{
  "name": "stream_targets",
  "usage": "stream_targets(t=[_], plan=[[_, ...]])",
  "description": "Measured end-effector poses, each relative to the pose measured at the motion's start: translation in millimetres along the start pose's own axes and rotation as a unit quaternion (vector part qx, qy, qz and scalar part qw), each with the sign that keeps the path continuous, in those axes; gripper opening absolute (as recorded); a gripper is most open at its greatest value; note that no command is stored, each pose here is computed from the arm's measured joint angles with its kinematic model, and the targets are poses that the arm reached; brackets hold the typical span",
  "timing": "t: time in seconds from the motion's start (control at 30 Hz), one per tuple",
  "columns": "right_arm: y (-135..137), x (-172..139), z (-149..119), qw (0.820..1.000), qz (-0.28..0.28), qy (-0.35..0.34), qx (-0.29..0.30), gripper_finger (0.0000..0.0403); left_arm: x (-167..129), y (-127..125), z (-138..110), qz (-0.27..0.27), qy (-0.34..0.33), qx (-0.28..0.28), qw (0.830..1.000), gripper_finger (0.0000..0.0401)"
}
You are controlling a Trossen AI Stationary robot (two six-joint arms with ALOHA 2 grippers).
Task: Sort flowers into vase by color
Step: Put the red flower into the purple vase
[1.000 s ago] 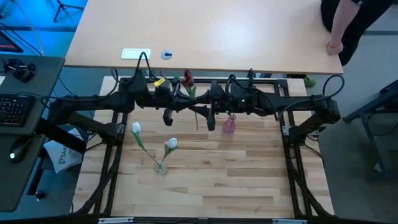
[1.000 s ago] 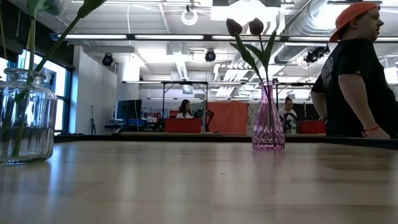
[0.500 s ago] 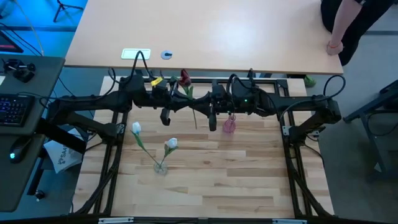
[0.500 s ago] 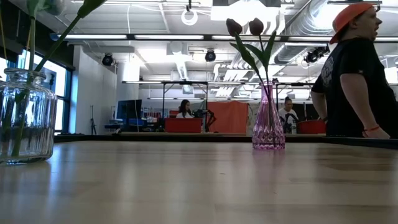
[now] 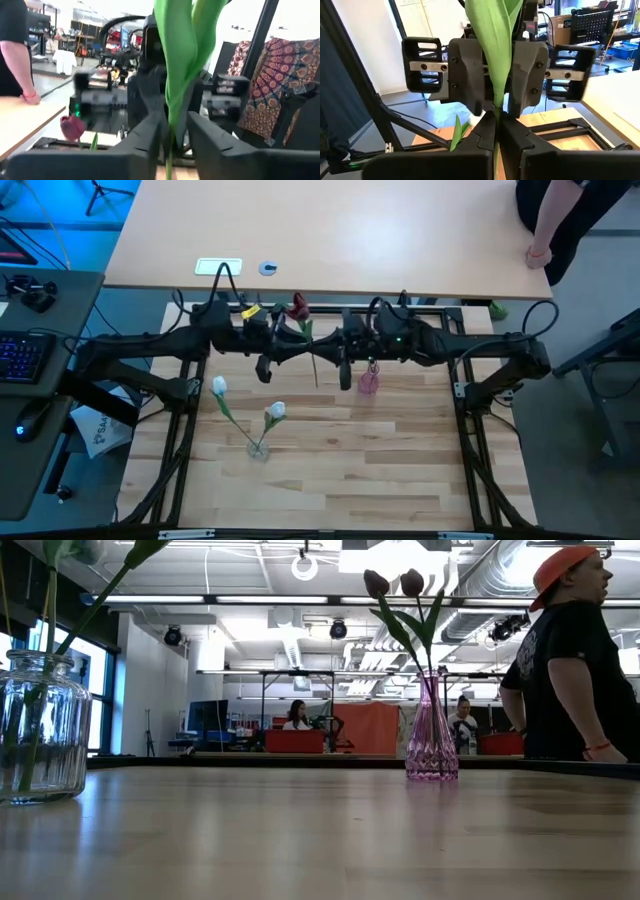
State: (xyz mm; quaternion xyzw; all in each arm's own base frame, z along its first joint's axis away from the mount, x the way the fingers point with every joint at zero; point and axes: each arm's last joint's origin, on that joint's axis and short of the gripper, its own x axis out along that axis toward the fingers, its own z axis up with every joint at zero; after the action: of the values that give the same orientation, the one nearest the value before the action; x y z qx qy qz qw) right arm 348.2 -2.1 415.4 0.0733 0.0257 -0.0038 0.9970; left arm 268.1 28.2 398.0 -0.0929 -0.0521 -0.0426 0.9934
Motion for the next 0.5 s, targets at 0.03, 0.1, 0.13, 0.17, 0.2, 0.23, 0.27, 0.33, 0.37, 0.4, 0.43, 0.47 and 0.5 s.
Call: stream_targets(t=[0.03, 0.1, 0.13, 0.17, 0.2, 0.23, 0.27, 0.33, 0.37, 0.4, 0.43, 0.47, 0.5], plan=[[0, -3, 2, 1.0, 0.0, 0.0, -0.005, 0.0002, -3, 1, 1, 0.004, 0.006, -0.001, 1.0, 0.0096], [1, -12, 8, 1.0, -0.001, -0.001, -0.012, 0.0002, -11, 2, 3, 0.013, 0.023, 0.004, 1.0, 0.0124], [2, -18, 11, 1.0, -0.001, -0.001, -0.012, 0.0001, -16, 2, 3, 0.02, 0.036, 0.009, 0.999, 0.0137], [2, -24, 13, 1.0, -0.005, 0.006, -0.012, 0.0001, -21, 3, 3, 0.026, 0.048, 0.013, 0.998, 0.0149], [2, -30, 14, 1.0, -0.008, 0.016, -0.012, 0.0001, -26, 3, 4, 0.032, 0.06, 0.015, 0.998, 0.0159], [2, -36, 15, 1.0, -0.01, 0.028, -0.01, 0.0001, -32, 4, 4, 0.039, 0.072, 0.015, 0.997, 0.0168], [2, -42, 14, 0.999, -0.014, 0.049, -0.008, 0.0001, -36, 5, 4, 0.044, 0.081, 0.013, 0.996, 0.0176], [2, -53, 10, 0.996, -0.025, 0.089, -0.003, 0.0001, -43, 4, 5, 0.05, 0.094, 0.006, 0.994, 0.0188], [3, -58, 7, 0.994, -0.03, 0.106, 0.004, 0.0001, -44, 4, 4, 0.05, 0.097, 0.004, 0.994, 0.0192], [4, -63, 2, 0.992, -0.037, 0.121, 0.009, 0.0001, -45, 3, 5, 0.051, 0.098, 0.004, 0.994, 0.0195], [5, -66, -7, 0.99, -0.042, 0.136, 0.014, 0.0001, -45, 3, 5, 0.05, 0.098, 0.004, 0.994, 0.0196], [6, -70, -17, 0.988, -0.045, 0.147, 0.022, 0.0001, -45, 3, 5, 0.05, 0.098, 0.002, 0.994, 0.0197], [7, -72, -30, 0.986, -0.047, 0.157, 0.032, 0.0001, -45, 2, 5, 0.048, 0.098, -0.001, 0.994, 0.0197]])
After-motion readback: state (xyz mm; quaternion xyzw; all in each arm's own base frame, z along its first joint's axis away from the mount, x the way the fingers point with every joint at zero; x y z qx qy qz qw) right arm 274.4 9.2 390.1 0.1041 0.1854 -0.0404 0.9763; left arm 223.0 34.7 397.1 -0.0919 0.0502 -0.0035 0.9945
